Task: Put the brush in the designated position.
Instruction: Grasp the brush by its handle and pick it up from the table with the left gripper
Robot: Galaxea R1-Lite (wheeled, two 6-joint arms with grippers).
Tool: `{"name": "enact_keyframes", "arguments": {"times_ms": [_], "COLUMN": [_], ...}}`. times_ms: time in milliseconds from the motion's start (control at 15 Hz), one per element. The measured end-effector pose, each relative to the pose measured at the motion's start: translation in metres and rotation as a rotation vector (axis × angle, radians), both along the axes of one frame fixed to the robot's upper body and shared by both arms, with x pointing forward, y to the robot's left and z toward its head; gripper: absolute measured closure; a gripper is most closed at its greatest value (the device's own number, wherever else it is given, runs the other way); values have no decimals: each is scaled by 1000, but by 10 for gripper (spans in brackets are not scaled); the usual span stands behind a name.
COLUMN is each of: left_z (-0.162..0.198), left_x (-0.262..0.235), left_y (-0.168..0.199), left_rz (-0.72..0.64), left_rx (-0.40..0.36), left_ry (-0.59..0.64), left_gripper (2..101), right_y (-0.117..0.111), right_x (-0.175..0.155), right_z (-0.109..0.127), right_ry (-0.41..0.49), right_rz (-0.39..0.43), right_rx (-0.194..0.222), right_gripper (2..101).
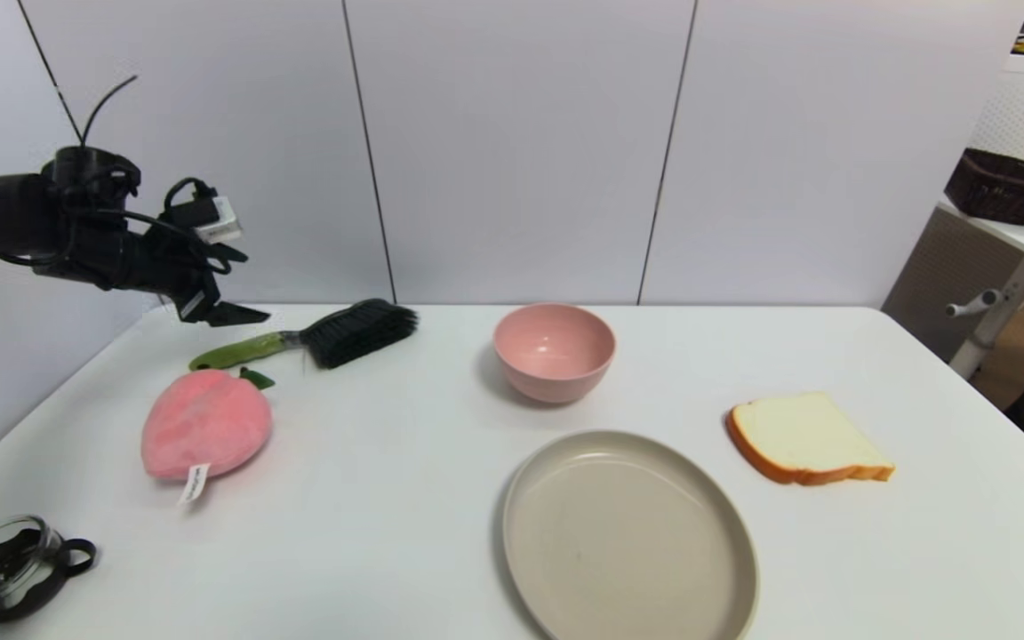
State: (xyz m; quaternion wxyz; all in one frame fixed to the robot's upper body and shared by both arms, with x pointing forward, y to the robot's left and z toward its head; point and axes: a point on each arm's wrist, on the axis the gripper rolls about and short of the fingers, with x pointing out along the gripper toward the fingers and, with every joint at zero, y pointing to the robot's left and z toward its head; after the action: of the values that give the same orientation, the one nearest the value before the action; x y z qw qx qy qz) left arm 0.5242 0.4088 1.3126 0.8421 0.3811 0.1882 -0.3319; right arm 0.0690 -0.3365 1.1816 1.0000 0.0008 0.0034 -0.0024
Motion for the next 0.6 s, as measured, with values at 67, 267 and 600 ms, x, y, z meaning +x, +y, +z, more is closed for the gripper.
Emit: {"name": "enact_keyframes", "arguments": {"times_ms": [67, 267, 600], "left_z": [-13, -42, -66], "left_x": [7, 17, 23], "left_y": [5, 10, 10], "left_rz": [-17, -42, -83], "left_rx": [-11, -55, -122], "left_ry": [11, 68, 120], "left_gripper": [53, 53, 53], "right_y": [0, 0, 0], "right_x": [0, 0, 0], "right_z": [0, 0, 0], "right_ry": [0, 0, 0], "right_rz": [0, 0, 0], "right_rx": [0, 0, 0], "right_gripper": [43, 43, 43]}}
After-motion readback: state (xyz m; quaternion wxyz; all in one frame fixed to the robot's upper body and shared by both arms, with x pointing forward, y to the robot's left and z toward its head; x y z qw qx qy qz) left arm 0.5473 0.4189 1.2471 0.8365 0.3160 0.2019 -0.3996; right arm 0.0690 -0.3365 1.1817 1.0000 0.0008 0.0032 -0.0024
